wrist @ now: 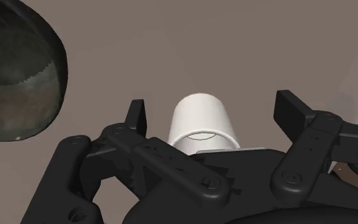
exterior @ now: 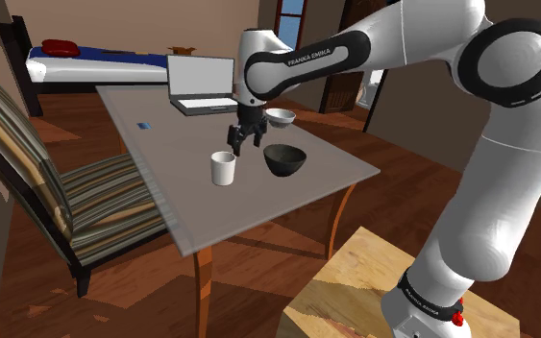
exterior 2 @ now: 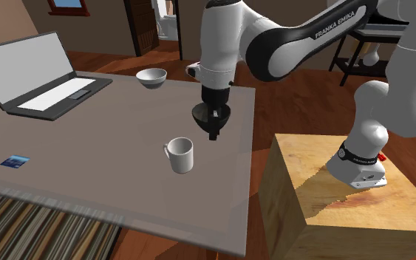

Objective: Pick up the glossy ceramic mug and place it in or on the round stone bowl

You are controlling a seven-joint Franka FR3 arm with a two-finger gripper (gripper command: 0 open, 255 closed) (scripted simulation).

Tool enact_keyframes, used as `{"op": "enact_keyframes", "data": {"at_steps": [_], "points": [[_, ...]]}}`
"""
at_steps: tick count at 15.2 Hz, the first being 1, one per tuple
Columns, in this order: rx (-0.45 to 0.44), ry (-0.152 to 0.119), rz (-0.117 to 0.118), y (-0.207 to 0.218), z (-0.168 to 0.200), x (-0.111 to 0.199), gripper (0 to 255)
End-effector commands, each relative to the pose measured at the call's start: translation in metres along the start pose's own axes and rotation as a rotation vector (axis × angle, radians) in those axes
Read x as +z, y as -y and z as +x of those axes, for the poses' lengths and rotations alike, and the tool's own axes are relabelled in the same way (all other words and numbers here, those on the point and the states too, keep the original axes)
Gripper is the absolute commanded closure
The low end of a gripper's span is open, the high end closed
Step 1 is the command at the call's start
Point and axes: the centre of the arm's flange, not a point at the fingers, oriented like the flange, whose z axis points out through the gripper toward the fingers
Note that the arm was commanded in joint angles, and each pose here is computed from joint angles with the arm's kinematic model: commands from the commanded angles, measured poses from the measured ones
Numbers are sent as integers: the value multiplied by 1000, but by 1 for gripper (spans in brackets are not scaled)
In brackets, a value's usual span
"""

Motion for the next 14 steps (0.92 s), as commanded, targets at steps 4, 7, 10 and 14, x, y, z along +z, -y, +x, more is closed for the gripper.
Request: {"op": "enact_keyframes", "data": {"at_steps": [4, 7, 10, 14], "points": [[1, 1, 2, 22, 54, 34, 0], [0, 1, 3, 35, 86, 53, 0], [0, 2, 3, 44, 105, 70, 0], [0, 2, 3, 44, 105, 91, 0]]}}
